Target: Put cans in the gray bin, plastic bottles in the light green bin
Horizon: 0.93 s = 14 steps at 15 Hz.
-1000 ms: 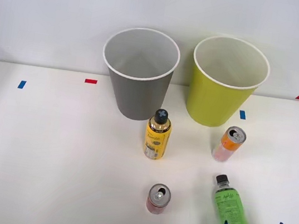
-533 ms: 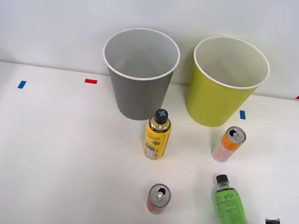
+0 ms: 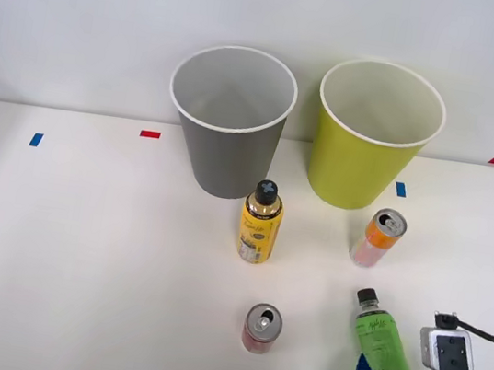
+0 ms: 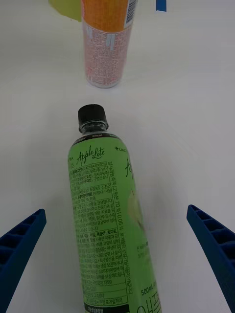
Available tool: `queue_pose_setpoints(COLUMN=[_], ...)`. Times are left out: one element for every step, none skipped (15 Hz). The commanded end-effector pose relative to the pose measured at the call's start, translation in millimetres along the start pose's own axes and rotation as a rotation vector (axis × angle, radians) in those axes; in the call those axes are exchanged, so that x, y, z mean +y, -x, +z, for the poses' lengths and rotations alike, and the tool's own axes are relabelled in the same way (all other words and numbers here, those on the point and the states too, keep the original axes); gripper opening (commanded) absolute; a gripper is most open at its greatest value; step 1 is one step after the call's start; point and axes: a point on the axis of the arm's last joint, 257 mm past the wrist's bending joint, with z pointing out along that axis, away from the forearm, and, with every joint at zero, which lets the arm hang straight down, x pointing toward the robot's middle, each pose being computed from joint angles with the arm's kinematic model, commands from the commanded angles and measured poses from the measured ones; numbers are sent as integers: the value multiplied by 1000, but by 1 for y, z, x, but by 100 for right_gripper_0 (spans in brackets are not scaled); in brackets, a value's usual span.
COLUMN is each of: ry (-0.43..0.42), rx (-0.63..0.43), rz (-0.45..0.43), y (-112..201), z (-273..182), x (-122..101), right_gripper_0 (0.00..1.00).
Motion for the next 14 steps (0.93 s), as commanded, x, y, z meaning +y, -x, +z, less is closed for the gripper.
queue_pose_setpoints(ry=[-11, -18, -19, -17, -15, -15, -4, 12, 24, 24, 25, 23, 16, 7], rx=[58, 81, 97, 112, 126, 131, 135, 127, 114, 100, 107, 122, 145, 159], rz=[-10, -20, -17, 7, 22, 26, 35, 54, 52, 38, 18, -1, -17, -21], y=[13, 15, 16, 16, 15, 16, 17, 21, 28, 35, 36, 34, 31, 30], z=[9, 11, 12, 12, 12, 12, 12, 13, 14, 15, 14, 14, 13, 13], x=[1, -1, -1, 0, 1, 1, 3, 7, 10, 10, 12, 13, 12, 10], right_gripper_0=[100, 100, 100, 100, 100, 100, 100, 100, 100, 100, 100, 100, 100, 100])
